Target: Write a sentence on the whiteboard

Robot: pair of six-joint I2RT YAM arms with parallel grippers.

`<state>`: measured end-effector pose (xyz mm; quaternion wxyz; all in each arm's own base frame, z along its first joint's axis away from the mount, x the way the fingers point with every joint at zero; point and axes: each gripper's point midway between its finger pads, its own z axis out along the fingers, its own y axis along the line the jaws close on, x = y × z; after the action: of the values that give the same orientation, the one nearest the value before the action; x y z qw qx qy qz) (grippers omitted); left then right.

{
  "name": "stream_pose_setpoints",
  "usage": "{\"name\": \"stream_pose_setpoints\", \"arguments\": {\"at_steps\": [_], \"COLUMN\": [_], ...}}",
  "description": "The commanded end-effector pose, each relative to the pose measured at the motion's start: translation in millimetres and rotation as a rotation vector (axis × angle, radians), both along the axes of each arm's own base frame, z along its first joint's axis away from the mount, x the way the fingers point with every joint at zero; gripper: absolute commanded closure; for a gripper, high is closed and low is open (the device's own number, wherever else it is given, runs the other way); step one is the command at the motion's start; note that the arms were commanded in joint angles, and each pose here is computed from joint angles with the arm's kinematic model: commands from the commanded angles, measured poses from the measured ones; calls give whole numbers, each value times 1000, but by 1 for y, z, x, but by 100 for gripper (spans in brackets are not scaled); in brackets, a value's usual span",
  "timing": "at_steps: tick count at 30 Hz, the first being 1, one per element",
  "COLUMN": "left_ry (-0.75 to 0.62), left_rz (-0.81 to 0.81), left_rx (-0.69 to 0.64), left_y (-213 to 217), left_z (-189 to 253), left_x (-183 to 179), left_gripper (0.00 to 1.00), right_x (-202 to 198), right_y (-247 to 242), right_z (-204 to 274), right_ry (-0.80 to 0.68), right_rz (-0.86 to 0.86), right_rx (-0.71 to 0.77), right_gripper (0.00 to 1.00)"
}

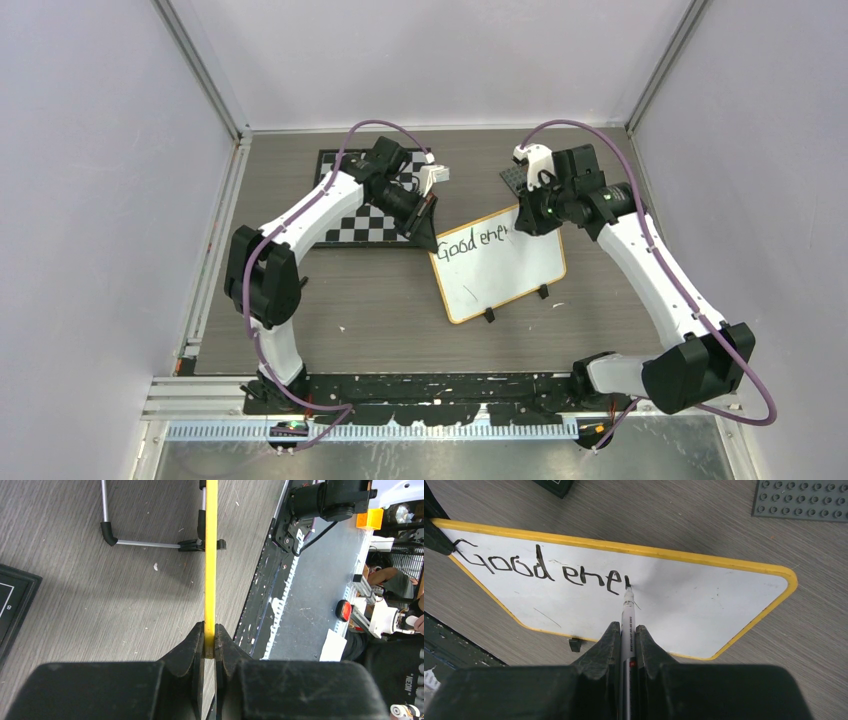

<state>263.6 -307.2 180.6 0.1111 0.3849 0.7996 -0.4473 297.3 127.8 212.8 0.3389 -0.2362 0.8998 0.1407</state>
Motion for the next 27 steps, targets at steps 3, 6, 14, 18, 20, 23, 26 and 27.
{"name": "stream_pose_setpoints", "arguments": {"at_steps": [3,6,14,18,20,23,26,27], "left_ry": [-6,-8,-5,-4,-5,-5,-4,-5], "left_rz": [-28,-27,-31,-32,-32,-32,-30,-31], "left_rx": [-22,-23,-27,-30,-30,-30,-29,-29], "left_y": [-6,-6,-6,-7,-7,-7,-7,-7], "left_z": [6,7,8,8,8,8,8,8], "left_x": [-2,-2,-3,-3,-3,-3,-3,-3], "left_gripper": [98,98,98,98,98,98,98,98], "right_x": [23,26,12,6,7,10,15,16], "right_y": [-3,-9,-6,-10,-12,-16,-18,-18], "right_z": [28,30,34,33,32,31,30,29], "right_ry": [-107,-116,-98,-97,-98,-101,-107,-108], "right_rz": [-45,-66,-27,-26,-33,-48,-64,-66], "right_rx": [11,4,36,18,12,-1,-12,-14], "right_gripper": [100,100,100,100,100,100,100,100]}}
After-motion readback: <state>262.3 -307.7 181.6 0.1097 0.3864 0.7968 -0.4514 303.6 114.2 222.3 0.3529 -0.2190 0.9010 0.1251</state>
